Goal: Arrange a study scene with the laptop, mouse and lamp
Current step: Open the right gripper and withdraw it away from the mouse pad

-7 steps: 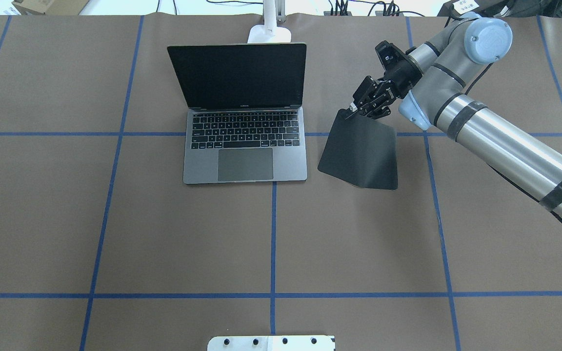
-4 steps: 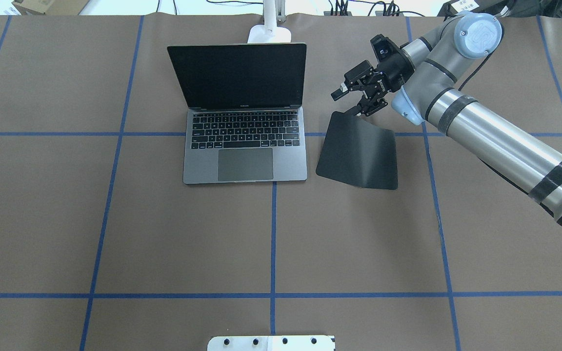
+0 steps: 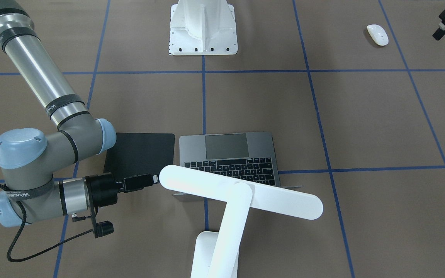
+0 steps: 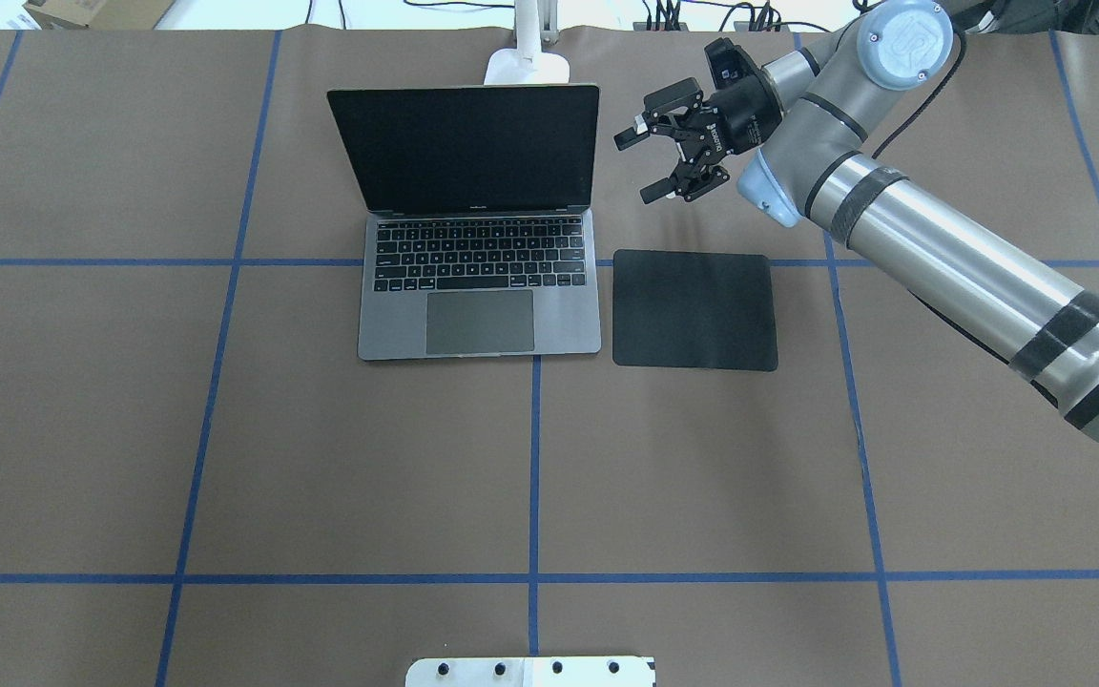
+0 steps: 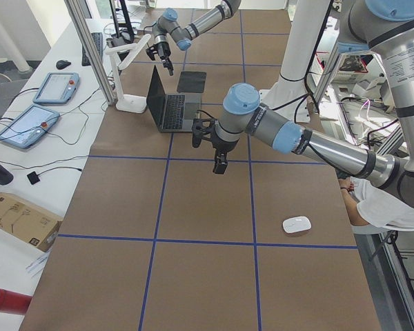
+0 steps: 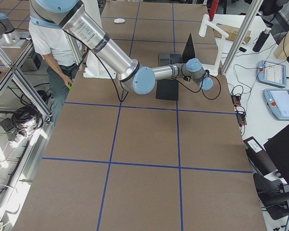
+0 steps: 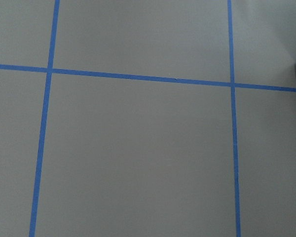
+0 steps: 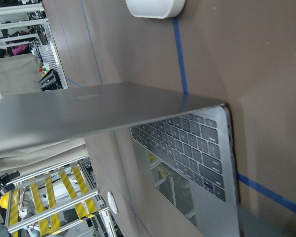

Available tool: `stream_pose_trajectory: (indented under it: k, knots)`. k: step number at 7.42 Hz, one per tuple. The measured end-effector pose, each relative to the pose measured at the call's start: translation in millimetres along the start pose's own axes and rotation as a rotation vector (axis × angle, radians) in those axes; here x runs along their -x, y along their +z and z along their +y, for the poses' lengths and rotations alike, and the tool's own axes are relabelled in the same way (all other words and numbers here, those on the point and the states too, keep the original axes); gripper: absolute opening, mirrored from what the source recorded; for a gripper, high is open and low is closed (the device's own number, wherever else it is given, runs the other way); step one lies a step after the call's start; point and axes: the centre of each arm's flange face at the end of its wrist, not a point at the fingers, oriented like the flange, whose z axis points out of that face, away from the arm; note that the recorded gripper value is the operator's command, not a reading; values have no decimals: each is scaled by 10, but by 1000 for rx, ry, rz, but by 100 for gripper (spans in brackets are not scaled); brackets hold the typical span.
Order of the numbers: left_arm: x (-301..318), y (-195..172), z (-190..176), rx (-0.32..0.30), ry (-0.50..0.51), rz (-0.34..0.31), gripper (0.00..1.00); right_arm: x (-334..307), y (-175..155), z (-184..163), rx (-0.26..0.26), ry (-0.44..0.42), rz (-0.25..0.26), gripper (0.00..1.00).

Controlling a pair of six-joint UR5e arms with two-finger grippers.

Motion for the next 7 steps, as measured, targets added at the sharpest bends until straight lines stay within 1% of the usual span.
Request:
stream_pose_trajectory:
  k: [1,2,3,4,5,6,7]
  knots:
    - [8,7,-1,1,-2,-1,100,-3,-15,-1,-4,3,-1,98]
    - [13,11,-3,2,-2,-1,100,-39,-84,20,0,5,14,98]
    - [17,15,-5,2,-3,-1,100,-142,-233,112,19,4,49,98]
    - [26,22,-5,4,-5,-2,100,-280,-461,290,46,10,94,98]
    - [36,29,-7,5,-7,-3,100,-379,-705,486,72,53,146,97]
    - [41,33,-5,6,-8,-3,100,-467,-942,662,90,120,203,94]
    - [44,34,-3,7,-9,-4,100,-613,-1175,823,98,185,257,95]
